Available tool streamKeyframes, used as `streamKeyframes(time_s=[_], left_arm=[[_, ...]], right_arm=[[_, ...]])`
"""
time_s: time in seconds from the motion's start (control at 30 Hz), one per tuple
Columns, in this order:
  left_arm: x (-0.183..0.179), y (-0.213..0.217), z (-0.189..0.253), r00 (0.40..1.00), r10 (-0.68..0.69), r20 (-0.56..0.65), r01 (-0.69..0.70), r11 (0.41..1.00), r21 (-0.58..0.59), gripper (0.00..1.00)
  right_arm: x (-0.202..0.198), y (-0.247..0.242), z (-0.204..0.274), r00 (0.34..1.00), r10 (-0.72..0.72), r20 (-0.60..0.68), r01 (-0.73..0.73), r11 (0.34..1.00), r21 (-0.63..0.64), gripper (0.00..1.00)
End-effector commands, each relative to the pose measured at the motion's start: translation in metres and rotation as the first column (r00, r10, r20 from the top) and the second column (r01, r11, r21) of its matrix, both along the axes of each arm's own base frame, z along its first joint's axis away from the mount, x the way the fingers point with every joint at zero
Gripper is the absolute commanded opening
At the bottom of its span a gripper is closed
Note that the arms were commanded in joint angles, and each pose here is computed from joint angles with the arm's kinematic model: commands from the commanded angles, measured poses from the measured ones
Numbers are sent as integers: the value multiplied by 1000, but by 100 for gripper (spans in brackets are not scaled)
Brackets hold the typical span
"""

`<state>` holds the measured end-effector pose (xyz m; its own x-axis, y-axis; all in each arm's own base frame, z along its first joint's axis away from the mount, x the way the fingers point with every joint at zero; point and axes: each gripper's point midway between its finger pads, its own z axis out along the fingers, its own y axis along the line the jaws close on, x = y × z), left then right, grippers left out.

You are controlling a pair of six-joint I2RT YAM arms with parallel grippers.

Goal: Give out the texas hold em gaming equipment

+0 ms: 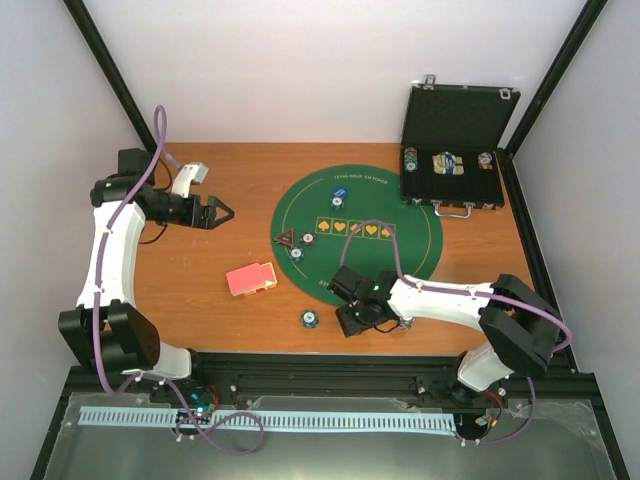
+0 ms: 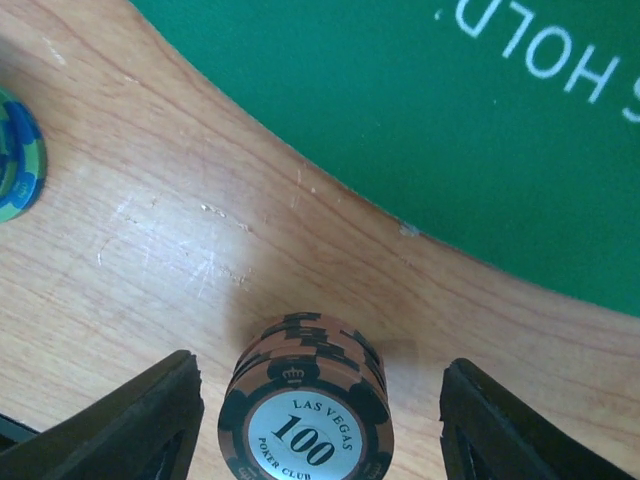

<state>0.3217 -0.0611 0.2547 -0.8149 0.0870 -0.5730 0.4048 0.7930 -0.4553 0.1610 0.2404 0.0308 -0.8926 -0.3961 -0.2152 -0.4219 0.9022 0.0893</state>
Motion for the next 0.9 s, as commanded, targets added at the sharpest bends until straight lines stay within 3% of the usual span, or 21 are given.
streamKeyframes(time_s=[0.0, 0.33, 0.87], left_arm=[[0, 0, 18, 999, 6, 54, -5, 1000, -7, 100], [0, -1, 19, 998, 4, 56, -3, 1000, -8, 100], [1, -3, 16, 999, -6, 51, 7, 1000, -20, 100]], right_arm=[[-3, 1, -7, 1000, -9, -3, 9, 1000, 3, 64], [-1, 2, -3, 1000, -14, 5, 14, 1000, 10, 43], [19, 19, 63, 995, 33, 89, -36, 999, 30, 41]])
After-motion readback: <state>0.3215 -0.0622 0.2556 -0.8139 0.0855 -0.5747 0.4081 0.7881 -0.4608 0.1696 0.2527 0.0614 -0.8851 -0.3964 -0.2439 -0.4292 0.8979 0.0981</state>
